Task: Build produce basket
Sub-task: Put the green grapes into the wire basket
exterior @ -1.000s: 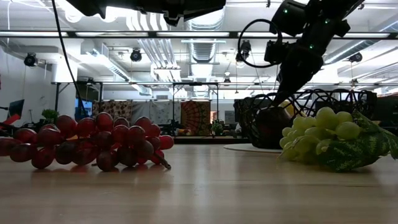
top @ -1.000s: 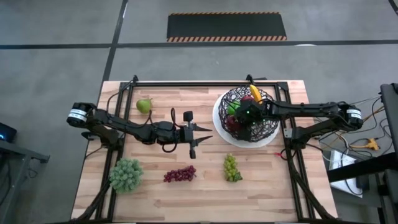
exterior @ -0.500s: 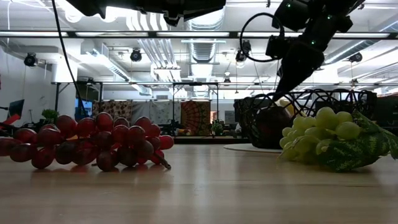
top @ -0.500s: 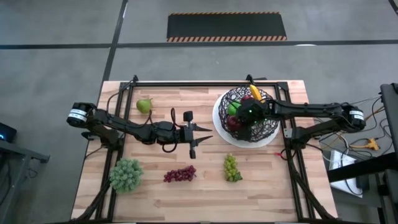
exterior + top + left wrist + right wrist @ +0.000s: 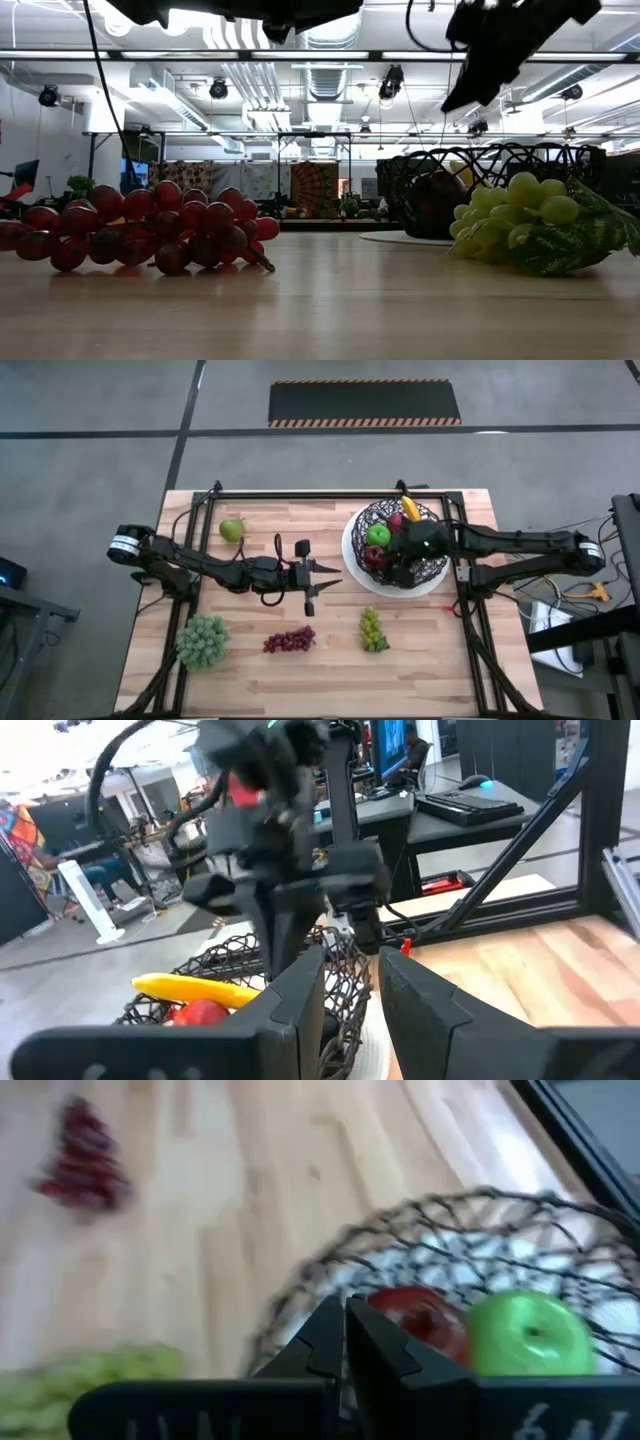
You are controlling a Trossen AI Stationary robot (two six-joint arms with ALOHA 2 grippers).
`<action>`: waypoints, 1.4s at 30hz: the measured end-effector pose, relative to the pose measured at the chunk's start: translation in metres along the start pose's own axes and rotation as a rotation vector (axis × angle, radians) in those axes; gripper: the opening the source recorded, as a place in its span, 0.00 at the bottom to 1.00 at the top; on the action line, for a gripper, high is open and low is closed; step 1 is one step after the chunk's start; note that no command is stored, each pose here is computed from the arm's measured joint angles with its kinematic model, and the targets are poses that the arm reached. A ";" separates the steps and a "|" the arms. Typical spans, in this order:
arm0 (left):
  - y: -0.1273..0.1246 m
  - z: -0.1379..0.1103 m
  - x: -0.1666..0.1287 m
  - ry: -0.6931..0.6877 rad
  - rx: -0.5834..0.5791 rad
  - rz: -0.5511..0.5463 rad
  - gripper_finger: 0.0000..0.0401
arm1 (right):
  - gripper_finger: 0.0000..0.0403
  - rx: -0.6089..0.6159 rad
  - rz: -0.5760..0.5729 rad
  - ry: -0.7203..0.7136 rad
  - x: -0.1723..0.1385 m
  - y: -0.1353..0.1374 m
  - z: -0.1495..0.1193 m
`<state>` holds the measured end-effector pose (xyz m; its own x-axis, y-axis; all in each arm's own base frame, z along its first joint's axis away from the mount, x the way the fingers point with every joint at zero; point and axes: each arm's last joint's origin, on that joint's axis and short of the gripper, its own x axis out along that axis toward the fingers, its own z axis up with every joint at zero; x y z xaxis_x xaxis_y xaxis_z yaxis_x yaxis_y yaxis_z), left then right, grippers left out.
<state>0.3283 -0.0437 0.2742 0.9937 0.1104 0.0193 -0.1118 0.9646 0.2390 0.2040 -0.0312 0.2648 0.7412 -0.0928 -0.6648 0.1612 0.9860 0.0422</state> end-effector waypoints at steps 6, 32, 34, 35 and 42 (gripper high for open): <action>-0.003 -0.001 0.000 0.006 -0.012 -0.010 0.20 | 0.02 -0.030 0.147 -0.070 -0.008 0.038 0.003; -0.004 0.000 0.000 0.001 -0.030 -0.013 0.20 | 0.02 -0.089 0.170 0.179 -0.003 0.144 -0.008; -0.004 0.000 0.000 0.002 -0.029 -0.013 0.20 | 0.02 -0.092 0.119 0.257 0.000 0.148 -0.009; -0.004 0.000 0.000 0.002 -0.029 -0.013 0.20 | 0.02 -0.101 0.104 0.292 0.001 0.151 -0.009; -0.004 -0.001 0.000 0.003 -0.028 -0.013 0.20 | 0.02 -0.128 0.075 0.401 0.011 0.180 -0.024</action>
<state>0.3283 -0.0477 0.2725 0.9951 0.0983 0.0133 -0.0989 0.9723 0.2118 0.2253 0.1482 0.2472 0.4316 0.0165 -0.9019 0.0151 0.9996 0.0255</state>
